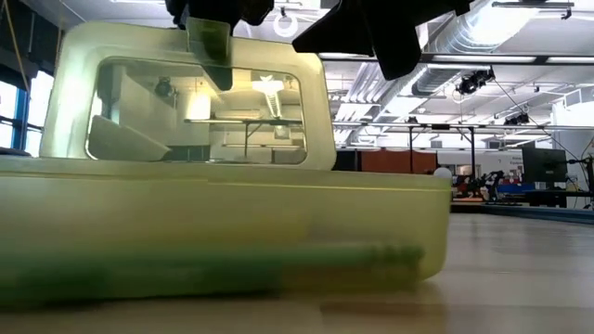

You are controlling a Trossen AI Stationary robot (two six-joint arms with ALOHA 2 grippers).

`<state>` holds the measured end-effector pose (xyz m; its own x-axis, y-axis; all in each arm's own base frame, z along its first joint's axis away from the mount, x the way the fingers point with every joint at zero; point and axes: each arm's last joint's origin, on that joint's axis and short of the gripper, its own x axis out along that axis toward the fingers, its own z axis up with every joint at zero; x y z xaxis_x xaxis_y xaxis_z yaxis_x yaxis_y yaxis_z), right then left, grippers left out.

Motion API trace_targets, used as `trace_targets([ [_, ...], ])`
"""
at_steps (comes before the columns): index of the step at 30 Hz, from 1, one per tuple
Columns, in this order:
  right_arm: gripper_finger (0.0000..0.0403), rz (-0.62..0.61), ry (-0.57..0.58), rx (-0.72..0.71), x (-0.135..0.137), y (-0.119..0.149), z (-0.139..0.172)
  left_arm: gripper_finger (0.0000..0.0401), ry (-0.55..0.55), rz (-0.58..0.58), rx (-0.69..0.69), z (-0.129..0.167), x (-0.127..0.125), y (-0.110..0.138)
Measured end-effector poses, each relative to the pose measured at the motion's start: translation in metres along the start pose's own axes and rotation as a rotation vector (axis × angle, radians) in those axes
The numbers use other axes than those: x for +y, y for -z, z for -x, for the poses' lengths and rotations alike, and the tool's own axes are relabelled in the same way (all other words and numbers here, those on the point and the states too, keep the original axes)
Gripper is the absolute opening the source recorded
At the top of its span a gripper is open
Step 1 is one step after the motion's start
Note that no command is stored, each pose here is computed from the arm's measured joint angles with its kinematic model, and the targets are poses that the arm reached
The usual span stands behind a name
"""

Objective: Pick & place school supplies into a supply box
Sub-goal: Close the supply box lid

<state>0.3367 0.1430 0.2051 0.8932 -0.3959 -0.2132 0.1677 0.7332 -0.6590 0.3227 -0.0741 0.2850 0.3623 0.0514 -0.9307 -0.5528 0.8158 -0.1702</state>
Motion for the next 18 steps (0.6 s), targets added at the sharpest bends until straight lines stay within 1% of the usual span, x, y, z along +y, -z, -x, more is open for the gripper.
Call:
trace_targets([
  [3,0.0000,-0.039,-0.009,-0.003,0.0003,0.0000,-0.0001,0.0014,0.000,0.002,0.001,0.0001,-0.0003,0.0003],
  [15,0.0001,-0.036,-0.033,-0.010,0.0011,0.0003,-0.0001,0.0014,0.000,0.007,-0.003,-0.0001,0.0002,-0.0005],
  [18,0.0001,-0.031,-0.043,-0.009,0.0016,0.0008,-0.0001,0.0014,0.006,0.025,-0.001,0.0000,-0.0001,-0.0006],
])
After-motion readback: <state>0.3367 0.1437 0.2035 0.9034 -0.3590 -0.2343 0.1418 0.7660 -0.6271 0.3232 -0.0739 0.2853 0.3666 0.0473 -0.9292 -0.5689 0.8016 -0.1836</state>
